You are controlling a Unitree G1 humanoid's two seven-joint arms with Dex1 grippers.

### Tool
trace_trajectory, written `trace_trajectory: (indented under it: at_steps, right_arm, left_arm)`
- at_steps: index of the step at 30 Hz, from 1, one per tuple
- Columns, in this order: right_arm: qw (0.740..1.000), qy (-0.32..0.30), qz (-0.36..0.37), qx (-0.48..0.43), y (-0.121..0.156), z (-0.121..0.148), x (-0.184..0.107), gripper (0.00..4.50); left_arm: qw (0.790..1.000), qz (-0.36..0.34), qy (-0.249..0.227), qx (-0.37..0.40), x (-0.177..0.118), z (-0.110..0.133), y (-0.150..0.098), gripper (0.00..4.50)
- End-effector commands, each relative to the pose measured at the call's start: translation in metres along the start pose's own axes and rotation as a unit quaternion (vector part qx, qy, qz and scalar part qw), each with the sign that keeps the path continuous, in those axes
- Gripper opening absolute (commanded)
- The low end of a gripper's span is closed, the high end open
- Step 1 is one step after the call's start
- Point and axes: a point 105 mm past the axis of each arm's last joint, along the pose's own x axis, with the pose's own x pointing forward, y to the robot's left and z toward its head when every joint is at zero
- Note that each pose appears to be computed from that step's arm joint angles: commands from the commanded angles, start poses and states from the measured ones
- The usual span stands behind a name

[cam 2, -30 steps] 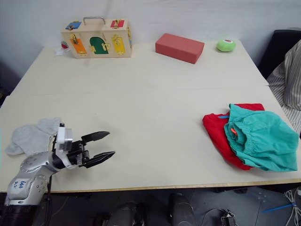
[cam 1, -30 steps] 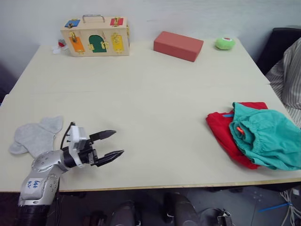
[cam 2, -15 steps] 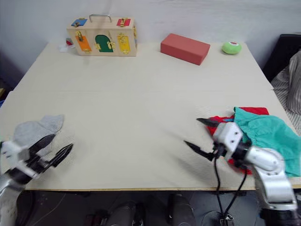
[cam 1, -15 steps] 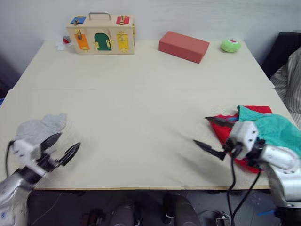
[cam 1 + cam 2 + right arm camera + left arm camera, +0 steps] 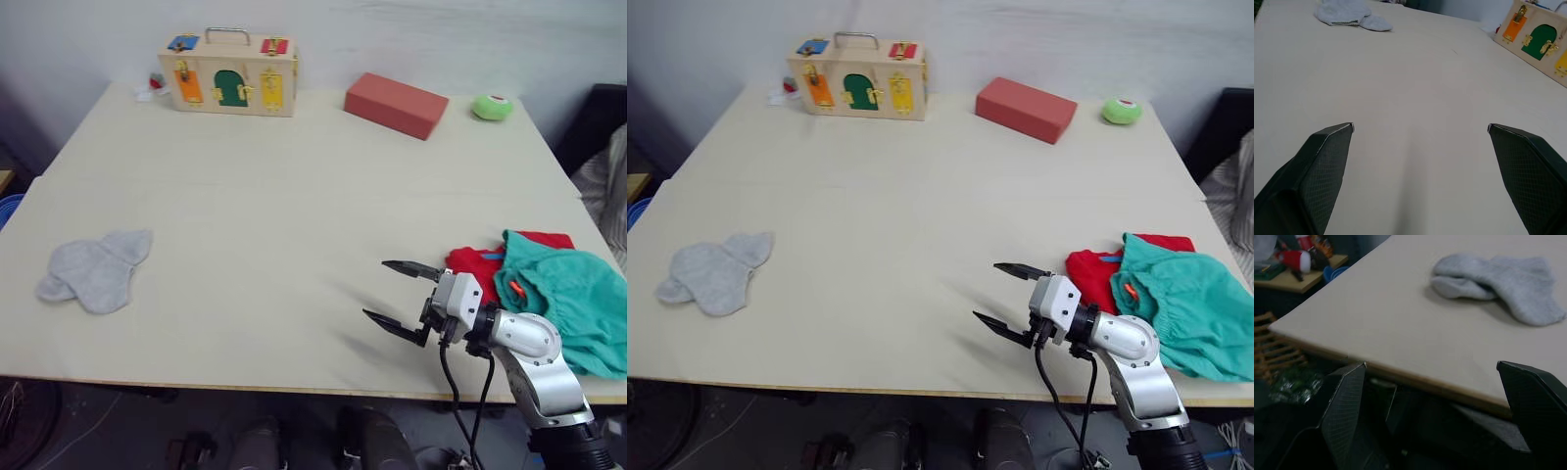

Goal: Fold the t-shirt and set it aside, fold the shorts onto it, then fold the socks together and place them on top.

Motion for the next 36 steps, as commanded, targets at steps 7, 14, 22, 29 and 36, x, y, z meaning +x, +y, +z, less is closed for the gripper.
trace_trajectory:
  at_steps: [7,14,22,29,36]
  right_arm:
    - [0.995,-0.059,0.072,0.042,0.025,0.037,-0.018,4.48]
    - [0.996,-0.045,0.056,0.047,0.025,0.038,-0.017,4.48]
    - [0.998,-0.036,0.029,0.044,0.02,0.039,-0.019,4.48]
    - [0.998,-0.032,0.027,0.046,0.017,0.039,-0.018,4.48]
    - [0.999,-0.022,0.016,0.039,0.012,0.039,-0.021,4.48]
  left_arm:
    - [0.964,-0.217,0.044,0.147,0.069,0.053,-0.073,4.5]
    - [0.908,-0.279,0.136,0.283,0.121,0.067,-0.077,4.5]
    - [0.86,-0.3,0.192,0.366,0.145,0.092,-0.051,4.5]
    - [0.817,-0.336,0.181,0.433,0.17,0.079,-0.061,4.5]
    - [0.825,-0.33,0.171,0.425,0.197,0.071,-0.079,4.5]
